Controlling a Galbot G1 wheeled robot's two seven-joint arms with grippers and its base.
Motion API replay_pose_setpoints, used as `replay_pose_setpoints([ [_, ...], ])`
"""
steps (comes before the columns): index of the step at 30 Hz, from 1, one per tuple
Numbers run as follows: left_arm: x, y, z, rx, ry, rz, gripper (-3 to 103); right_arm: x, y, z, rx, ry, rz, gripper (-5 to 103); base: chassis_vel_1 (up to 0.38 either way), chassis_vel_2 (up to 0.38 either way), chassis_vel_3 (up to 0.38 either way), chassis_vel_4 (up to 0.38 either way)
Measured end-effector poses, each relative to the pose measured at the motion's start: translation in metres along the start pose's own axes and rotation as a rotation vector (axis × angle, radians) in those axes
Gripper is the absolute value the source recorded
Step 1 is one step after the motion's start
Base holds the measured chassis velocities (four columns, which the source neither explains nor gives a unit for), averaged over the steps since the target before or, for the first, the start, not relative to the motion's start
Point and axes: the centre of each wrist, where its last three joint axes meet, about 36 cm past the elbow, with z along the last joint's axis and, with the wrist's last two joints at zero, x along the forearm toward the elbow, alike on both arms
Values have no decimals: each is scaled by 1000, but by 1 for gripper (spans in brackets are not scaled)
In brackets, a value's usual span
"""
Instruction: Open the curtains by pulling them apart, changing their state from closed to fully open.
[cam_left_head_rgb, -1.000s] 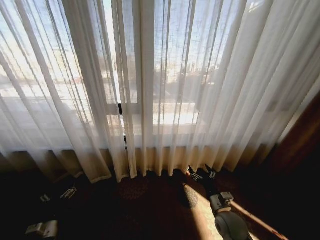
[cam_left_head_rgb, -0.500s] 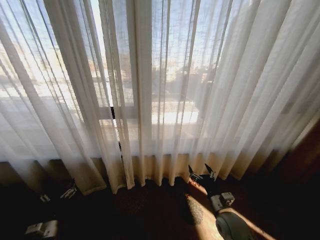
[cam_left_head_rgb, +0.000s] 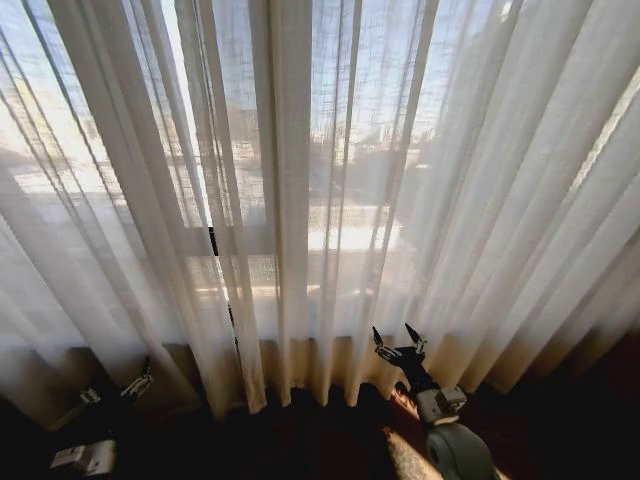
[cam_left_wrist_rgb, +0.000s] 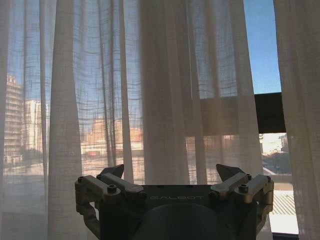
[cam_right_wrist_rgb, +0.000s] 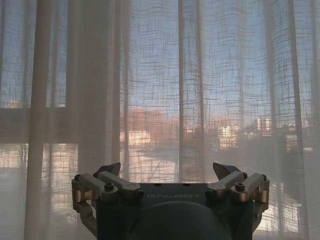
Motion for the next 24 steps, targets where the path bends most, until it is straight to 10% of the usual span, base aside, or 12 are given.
replay_pose_setpoints([
  [24, 0, 0, 0, 0, 0, 0, 100, -16, -6, 13, 7, -7, 4, 100, -97, 98, 99, -105],
])
